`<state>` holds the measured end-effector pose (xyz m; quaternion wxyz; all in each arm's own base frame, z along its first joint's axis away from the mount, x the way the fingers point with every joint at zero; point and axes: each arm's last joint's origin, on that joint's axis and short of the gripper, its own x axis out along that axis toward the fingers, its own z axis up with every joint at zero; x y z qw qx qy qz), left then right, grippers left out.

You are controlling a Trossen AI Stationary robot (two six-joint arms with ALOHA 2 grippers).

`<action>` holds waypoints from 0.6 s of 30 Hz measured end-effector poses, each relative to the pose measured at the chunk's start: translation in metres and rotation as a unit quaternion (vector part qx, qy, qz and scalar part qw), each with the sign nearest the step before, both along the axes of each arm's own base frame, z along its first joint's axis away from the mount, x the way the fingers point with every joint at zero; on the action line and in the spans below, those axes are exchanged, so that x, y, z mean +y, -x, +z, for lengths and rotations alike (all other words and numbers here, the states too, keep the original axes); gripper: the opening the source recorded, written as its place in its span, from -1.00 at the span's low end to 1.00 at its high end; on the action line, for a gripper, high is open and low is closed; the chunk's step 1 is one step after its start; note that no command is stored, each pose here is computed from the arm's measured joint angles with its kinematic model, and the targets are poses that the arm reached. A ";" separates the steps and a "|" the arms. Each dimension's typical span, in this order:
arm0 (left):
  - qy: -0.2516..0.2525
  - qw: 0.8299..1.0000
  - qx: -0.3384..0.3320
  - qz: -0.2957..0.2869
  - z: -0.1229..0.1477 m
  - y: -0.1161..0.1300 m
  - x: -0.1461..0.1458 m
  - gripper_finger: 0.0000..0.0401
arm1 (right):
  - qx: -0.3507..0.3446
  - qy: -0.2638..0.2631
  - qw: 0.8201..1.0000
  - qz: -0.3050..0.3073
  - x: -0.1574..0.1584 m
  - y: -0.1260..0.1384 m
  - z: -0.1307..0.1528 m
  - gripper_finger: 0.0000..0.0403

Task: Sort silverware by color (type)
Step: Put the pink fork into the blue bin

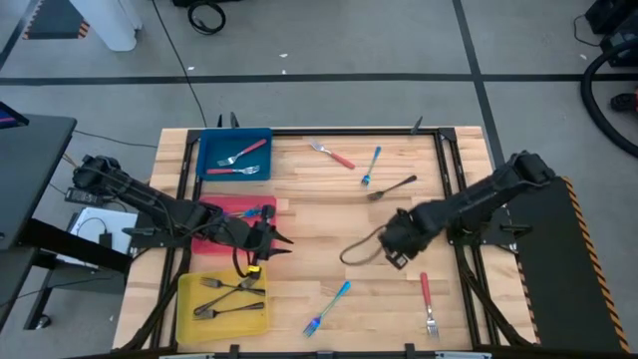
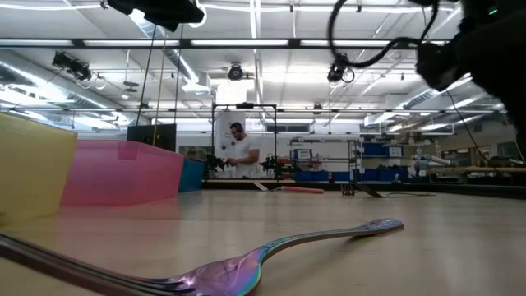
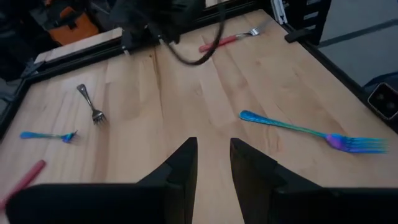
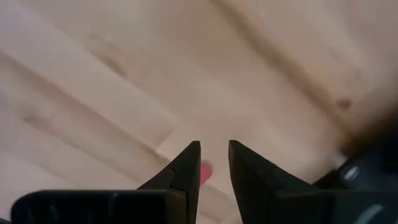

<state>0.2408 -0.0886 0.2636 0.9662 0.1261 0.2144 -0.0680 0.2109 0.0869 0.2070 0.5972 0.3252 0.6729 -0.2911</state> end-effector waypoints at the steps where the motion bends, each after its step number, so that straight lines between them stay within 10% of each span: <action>1: -0.004 1.000 0.000 -0.002 0.000 0.000 0.000 -0.52 | 0.000 0.004 1.000 -0.008 0.007 0.003 0.000 -0.55; 18: 0.002 1.000 -0.027 -0.004 0.005 -0.002 -0.001 -0.52 | -0.030 0.001 0.984 -0.176 0.094 0.044 -0.007 -0.55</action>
